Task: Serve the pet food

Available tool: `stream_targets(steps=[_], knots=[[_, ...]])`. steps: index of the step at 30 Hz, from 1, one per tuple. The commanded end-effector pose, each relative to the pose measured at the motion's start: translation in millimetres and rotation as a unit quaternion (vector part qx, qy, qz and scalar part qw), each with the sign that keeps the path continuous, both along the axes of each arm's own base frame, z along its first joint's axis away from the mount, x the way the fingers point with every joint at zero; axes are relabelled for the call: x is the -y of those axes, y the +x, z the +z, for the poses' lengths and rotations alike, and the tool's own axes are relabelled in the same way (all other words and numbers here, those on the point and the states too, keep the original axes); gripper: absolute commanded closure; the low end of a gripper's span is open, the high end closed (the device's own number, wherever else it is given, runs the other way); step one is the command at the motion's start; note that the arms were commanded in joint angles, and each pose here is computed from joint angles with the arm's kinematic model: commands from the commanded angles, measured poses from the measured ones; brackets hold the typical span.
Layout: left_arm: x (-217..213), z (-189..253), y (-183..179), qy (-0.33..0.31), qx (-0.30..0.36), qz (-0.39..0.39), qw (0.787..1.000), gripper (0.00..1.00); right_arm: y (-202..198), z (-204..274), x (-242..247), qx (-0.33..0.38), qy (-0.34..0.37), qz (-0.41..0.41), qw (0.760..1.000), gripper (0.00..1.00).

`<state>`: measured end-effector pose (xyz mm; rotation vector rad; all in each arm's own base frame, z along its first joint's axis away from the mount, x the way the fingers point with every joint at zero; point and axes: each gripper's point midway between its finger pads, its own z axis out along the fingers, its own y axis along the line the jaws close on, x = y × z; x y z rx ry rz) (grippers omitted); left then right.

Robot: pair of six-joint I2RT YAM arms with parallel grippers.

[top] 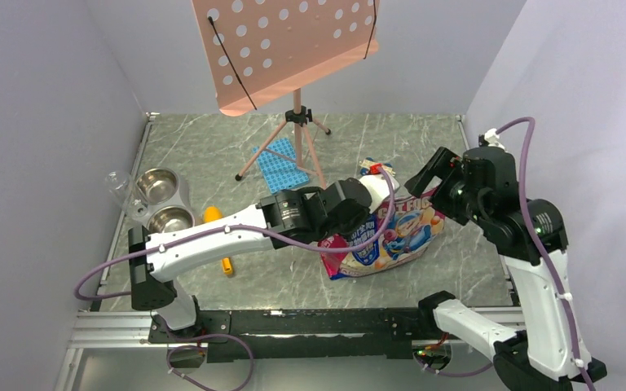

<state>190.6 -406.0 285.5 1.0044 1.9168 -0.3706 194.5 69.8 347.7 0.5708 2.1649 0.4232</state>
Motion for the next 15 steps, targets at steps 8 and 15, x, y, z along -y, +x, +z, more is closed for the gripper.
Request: stream_targets(steps=[8, 15], knots=[[-13, 59, -19, -0.104, -0.062, 0.022, 0.992, 1.0, 12, -6, -10, -0.008, 0.06, 0.017, 0.998, 0.41], [-3, 57, -20, -0.096, -0.068, 0.011, 0.993, 1.0, 8, -26, -6, -0.041, 0.034, 0.038, 0.998, 0.45]])
